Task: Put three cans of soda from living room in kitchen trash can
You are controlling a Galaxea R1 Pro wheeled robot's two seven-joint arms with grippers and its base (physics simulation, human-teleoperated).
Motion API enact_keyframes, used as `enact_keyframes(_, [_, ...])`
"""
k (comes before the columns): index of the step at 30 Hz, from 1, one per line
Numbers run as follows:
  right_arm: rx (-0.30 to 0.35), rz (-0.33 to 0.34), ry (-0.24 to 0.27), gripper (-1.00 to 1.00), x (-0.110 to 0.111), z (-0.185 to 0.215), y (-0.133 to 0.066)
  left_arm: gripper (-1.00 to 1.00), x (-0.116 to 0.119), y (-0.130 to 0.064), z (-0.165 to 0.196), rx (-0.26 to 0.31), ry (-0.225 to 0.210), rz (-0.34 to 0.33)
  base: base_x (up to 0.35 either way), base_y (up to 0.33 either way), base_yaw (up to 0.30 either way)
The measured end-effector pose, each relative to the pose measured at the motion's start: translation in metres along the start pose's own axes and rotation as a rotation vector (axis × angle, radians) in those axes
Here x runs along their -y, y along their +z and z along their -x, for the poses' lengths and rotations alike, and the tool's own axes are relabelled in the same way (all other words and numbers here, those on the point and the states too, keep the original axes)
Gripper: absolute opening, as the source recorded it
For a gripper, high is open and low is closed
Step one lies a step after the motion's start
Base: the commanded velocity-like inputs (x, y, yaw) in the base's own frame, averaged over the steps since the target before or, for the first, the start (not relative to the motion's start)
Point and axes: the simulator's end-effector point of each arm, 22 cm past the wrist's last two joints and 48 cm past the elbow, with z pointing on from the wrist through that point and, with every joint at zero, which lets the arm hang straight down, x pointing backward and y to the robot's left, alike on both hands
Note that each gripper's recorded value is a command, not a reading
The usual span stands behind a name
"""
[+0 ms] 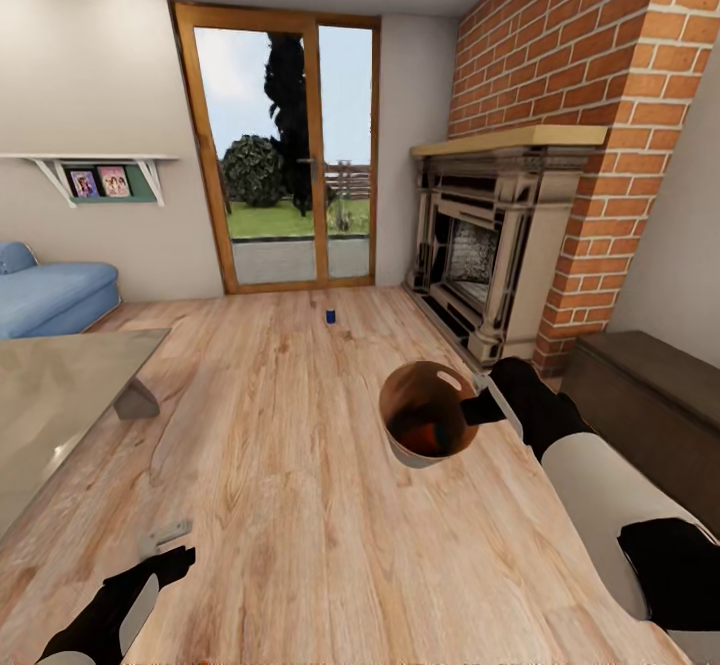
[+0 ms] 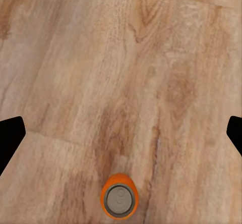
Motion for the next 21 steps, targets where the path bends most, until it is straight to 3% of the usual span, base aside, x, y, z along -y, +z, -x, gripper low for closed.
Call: enact_keyframes(21, [0.011, -0.009, 0.007, -1.0, 0.002, -0.024, 0.029, 1.0, -0.004, 0.029, -0.036, 0.002, 0.0, 0.0, 0.0, 0.0, 0.0])
